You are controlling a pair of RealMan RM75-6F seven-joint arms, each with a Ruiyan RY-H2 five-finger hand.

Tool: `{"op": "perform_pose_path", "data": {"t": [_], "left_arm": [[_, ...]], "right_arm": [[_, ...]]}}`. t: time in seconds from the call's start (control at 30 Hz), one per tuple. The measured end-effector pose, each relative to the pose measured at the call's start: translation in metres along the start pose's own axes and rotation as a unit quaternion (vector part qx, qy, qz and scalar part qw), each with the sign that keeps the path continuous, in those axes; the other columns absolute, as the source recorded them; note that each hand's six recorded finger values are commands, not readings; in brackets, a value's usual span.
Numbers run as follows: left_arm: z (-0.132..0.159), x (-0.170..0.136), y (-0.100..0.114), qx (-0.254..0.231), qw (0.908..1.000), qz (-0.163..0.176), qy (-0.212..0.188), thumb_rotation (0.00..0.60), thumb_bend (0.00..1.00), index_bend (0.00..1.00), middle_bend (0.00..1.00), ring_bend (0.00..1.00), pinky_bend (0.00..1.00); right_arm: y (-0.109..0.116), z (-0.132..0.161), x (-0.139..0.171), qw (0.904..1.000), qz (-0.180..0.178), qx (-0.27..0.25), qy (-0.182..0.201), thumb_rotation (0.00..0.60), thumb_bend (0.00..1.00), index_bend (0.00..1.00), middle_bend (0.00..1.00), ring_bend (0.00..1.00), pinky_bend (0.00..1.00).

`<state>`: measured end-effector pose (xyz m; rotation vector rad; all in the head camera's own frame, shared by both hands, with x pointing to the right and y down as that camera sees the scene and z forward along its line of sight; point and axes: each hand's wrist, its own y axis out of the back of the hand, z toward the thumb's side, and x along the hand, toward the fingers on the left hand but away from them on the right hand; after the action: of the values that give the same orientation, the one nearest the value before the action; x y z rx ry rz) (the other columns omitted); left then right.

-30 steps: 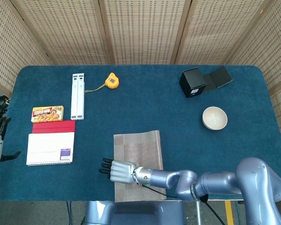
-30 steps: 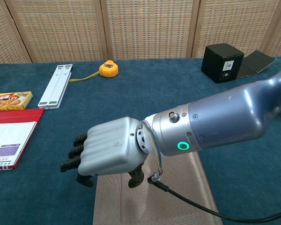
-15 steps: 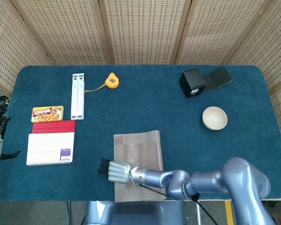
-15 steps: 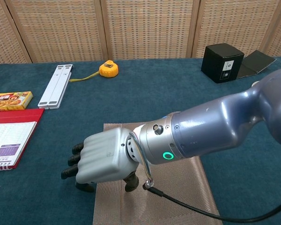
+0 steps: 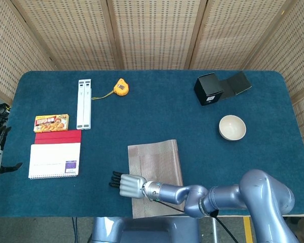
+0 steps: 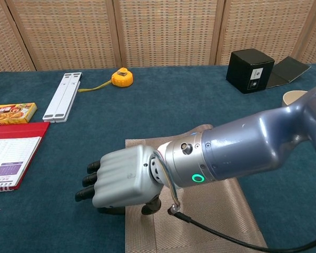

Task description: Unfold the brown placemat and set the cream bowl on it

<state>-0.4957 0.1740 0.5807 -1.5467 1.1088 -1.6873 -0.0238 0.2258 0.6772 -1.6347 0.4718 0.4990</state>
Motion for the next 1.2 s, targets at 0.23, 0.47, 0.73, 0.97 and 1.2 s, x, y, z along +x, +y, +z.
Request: {"op": "perform_pose_path", "data": {"t": [0.23, 0.47, 0.73, 0.97, 1.2], "left_arm": [[0.0, -0.001, 0.001, -0.001, 1.0, 0.001, -0.001, 0.6, 0.0, 0.0, 0.0, 0.0, 0.0], [0.001, -0.002, 0.002, -0.003, 1.0, 0.002, -0.004, 0.6, 0.0, 0.0, 0.0, 0.0, 0.0], [0.002, -0.004, 0.003, -0.004, 1.0, 0.004, -0.007, 0.6, 0.0, 0.0, 0.0, 0.0, 0.0], [0.002, -0.004, 0.004, -0.005, 0.9999, 0.004, -0.009, 0.6, 0.0, 0.0, 0.0, 0.0, 0.0], [0.001, -0.005, 0.004, -0.005, 0.9999, 0.005, -0.009, 0.6, 0.0, 0.0, 0.0, 0.0, 0.0]], "right_arm": [[0.003, 0.001, 0.004, 1.0, -0.006, 0.0, -0.002, 0.6, 0.52, 0.52, 0.0, 0.0, 0.0], [0.002, -0.001, 0.008, 0.9999, -0.008, 0.004, -0.008, 0.6, 0.62, 0.55, 0.0, 0.0, 0.0], [0.0, 0.001, 0.012, 0.9999, -0.008, 0.009, -0.01, 0.6, 0.75, 0.57, 0.0, 0.0, 0.0], [-0.001, 0.001, 0.015, 0.9998, -0.008, 0.01, -0.013, 0.6, 0.88, 0.58, 0.0, 0.0, 0.0], [-0.003, 0.001, 0.017, 0.9998, -0.005, 0.007, -0.016, 0.6, 0.99, 0.57, 0.0, 0.0, 0.0]]}}
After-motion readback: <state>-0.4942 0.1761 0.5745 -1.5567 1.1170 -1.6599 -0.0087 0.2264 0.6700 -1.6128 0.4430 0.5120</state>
